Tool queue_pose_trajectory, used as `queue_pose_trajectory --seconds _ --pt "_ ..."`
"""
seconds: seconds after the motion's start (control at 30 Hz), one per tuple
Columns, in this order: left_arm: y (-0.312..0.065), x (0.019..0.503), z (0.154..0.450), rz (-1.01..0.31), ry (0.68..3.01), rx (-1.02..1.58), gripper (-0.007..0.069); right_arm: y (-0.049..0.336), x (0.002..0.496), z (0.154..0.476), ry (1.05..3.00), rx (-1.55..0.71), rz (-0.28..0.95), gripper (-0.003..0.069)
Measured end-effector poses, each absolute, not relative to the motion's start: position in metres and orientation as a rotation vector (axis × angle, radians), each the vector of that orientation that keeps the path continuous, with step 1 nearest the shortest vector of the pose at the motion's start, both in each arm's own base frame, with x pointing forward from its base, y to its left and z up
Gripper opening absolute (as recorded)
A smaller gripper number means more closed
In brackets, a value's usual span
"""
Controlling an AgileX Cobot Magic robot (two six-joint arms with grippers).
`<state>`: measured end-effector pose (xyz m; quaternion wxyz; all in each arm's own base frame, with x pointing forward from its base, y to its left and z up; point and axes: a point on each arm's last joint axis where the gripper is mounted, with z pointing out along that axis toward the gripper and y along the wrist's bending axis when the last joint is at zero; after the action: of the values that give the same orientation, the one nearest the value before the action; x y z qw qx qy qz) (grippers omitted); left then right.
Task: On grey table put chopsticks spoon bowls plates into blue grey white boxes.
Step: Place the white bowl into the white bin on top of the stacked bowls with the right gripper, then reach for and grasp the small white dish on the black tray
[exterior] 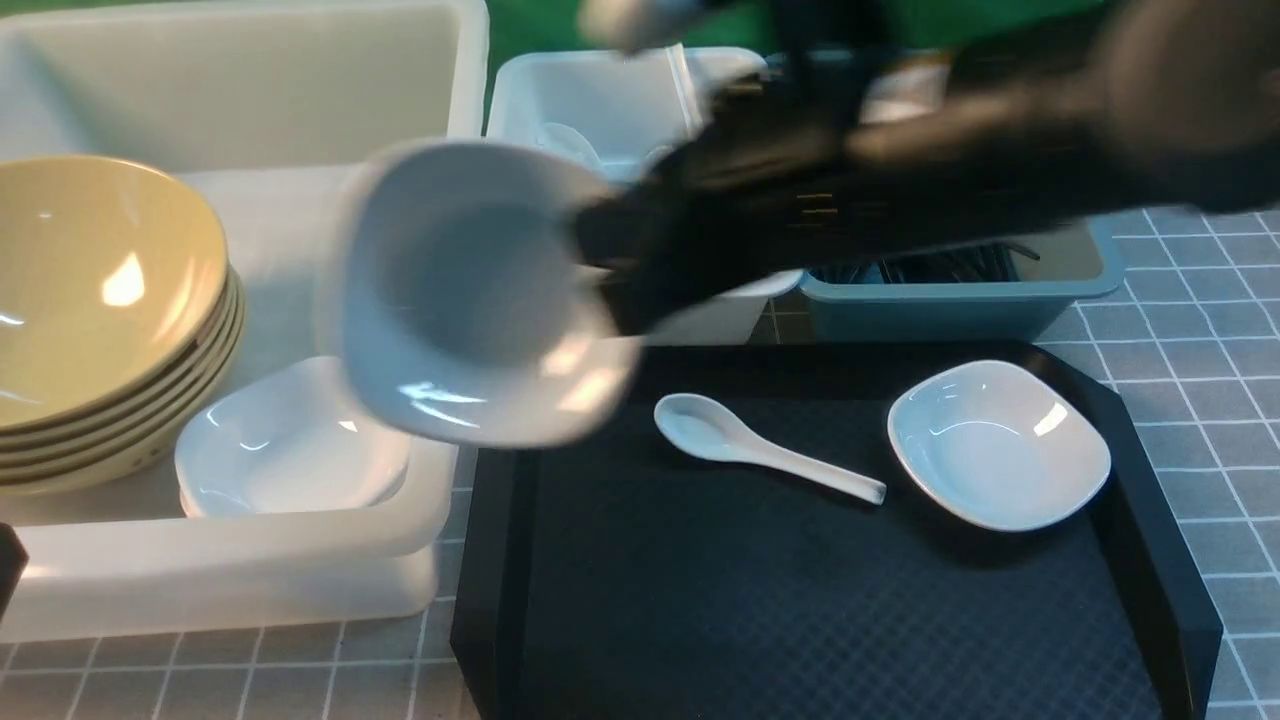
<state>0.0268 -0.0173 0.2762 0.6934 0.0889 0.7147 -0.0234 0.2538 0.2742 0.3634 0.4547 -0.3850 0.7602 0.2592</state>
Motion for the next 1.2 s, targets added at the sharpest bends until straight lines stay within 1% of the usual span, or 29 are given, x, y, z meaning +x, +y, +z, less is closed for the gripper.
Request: queue_pose_trajectory --seconds 0.07,0.1,0.2,0.3,0.37,0.4,0.43,0.47,0.5,0.53,0.57,0.63,0.7,0.73,0.77,0.83,0.9,0.93,0.97,1.0,1.03,1.07,1.1,1.13,1.2 --pt "-0.017 0.027 0.276 -0.052 1.596 0.198 -0.0008 0.303 0.262 0.354 1.839 -0.992 0.642 0.0066" --pt "-0.017 0.027 0.276 -0.052 1.597 0.198 -0.0008 0.320 0.268 0.345 1.825 -1.019 0.638 0.0066" --pt "-0.017 0.027 0.275 -0.053 1.600 0.199 -0.0008 0.356 0.286 0.318 1.807 -1.099 0.608 0.0071" --pt "-0.018 0.027 0.275 -0.055 1.605 0.201 -0.0008 0.369 0.296 0.301 1.806 -1.144 0.586 0.0088" --pt "-0.018 0.027 0.274 -0.055 1.607 0.202 -0.0008 0.379 0.304 0.286 1.821 -1.175 0.580 0.0146" --pt "-0.018 0.027 0.274 -0.055 1.608 0.203 -0.0008 0.382 0.305 0.282 1.827 -1.181 0.581 0.0200" --pt "-0.018 0.027 0.274 -0.055 1.608 0.203 -0.0008 0.383 0.306 0.281 1.827 -1.181 0.581 0.0225" --pt "-0.018 0.027 0.274 -0.055 1.608 0.203 -0.0008 0.383 0.306 0.282 1.827 -1.184 0.582 0.0276" --pt "-0.018 0.027 0.274 -0.055 1.608 0.203 -0.0008 0.383 0.306 0.282 1.826 -1.183 0.582 0.0283" --pt "-0.018 0.027 0.274 -0.055 1.609 0.203 -0.0008 0.383 0.305 0.285 1.825 -1.194 0.581 0.0337" --pt "-0.018 0.027 0.274 -0.054 1.611 0.204 -0.0008 0.379 0.304 0.290 1.828 -1.220 0.572 0.0377" --pt "-0.018 0.027 0.274 -0.054 1.616 0.207 -0.0008 0.370 0.300 0.301 1.846 -1.266 0.561 0.0411" --pt "-0.018 0.027 0.273 -0.055 1.619 0.209 -0.0008 0.356 0.298 0.316 1.876 -1.296 0.522 0.0424" --pt "-0.018 0.027 0.273 -0.056 1.622 0.210 -0.0008 0.331 0.295 0.340 1.929 -1.296 0.448 0.0424" --pt "-0.018 0.027 0.273 -0.056 1.622 0.210 -0.0008 0.312 0.296 0.352 1.983 -1.262 0.383 0.0422" --pt "-0.018 0.027 0.273 -0.055 1.622 0.211 -0.0008 0.274 0.304 0.370 2.061 -1.179 0.227 0.0413" --pt "-0.018 0.027 0.273 -0.055 1.622 0.210 -0.0008 0.231 0.317 0.371 2.190 -1.048 0.094 0.0404" --pt "-0.018 0.027 0.273 -0.054 1.618 0.209 -0.0008 0.202 0.328 0.366 2.272 -0.949 0.033 0.0402" --pt "-0.018 0.027 0.273 -0.053 1.617 0.208 -0.0008 0.196 0.329 0.361 2.303 -0.930 0.024 0.0401" --pt "-0.017 0.027 0.274 -0.049 1.612 0.207 -0.0008 0.155 0.341 0.332 2.463 -0.792 -0.039 0.0401" --pt "-0.017 0.027 0.274 -0.046 1.611 0.207 -0.0008 0.137 0.345 0.317 2.532 -0.739 -0.060 0.0401" --pt "-0.017 0.027 0.274 -0.045 1.611 0.208 -0.0008 0.133 0.345 0.313 2.550 -0.724 -0.064 0.0401" --pt "-0.017 0.027 0.274 -0.041 1.611 0.209 -0.0008 0.115 0.347 0.296 2.619 -0.661 -0.083 0.0401" --pt "-0.017 0.027 0.274 -0.035 1.610 0.209 -0.0008 0.090 0.344 0.260 2.726 -0.583 -0.098 0.0401" --pt "-0.017 0.027 0.274 -0.031 1.609 0.210 -0.0008 0.069 0.337 0.228 2.784 -0.501 -0.094 0.0402"
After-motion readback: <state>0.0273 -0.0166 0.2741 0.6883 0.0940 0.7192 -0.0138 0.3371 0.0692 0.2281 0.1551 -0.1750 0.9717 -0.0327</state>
